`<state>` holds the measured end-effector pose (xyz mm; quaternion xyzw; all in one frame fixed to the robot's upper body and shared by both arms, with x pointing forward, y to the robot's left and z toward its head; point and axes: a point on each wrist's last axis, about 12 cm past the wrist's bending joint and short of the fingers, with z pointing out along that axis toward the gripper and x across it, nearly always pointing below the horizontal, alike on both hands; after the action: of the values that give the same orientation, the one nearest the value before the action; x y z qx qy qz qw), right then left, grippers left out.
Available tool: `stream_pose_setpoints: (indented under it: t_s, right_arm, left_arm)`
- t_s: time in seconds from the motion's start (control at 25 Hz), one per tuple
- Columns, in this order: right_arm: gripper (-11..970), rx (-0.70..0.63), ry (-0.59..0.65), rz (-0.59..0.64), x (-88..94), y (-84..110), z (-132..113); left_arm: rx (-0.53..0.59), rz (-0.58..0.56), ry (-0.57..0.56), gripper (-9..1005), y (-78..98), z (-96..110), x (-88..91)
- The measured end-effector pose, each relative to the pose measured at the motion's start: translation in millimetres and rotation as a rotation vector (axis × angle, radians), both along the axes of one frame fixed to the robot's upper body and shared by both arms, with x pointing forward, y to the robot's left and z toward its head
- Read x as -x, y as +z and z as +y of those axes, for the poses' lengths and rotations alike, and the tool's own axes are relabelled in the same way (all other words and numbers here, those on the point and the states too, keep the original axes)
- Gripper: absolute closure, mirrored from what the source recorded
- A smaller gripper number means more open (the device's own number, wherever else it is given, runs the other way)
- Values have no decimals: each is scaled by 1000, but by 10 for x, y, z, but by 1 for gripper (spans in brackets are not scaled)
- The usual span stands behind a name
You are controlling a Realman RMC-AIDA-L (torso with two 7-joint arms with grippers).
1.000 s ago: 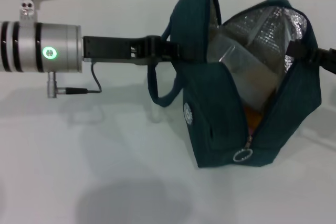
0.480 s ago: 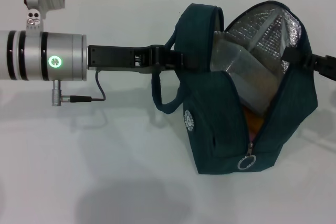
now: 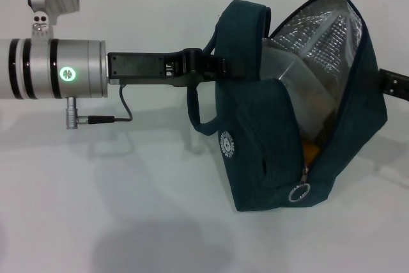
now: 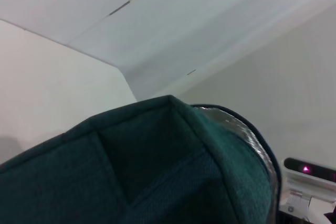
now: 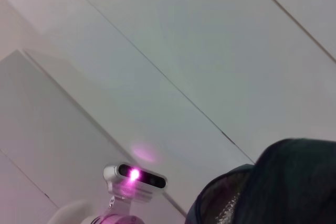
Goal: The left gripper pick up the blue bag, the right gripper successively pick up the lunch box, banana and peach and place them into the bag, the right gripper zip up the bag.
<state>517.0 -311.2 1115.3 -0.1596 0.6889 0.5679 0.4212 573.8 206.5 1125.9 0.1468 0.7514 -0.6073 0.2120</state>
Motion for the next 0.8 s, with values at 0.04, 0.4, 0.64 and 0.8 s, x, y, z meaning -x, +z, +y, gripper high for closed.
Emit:
stream_pose_setpoints:
  t_s: [0.04,0.4,0.64,0.8]
  right_arm:
    - [393,0,0,-3,15,1,-15]
    - [272,-13,-16,-106,250,29,-249]
    - [254,30,37,-296,577,-64,-290]
    - [242,77,118,-475,808,-222,-136]
  left_arm:
    - [0,0,0,912,0,-1,0]
    - [-24,7,13,911,-32,50,1]
    - [-26,22,21,910,-72,88,32]
    - [-34,28,16,910,-87,91,41]
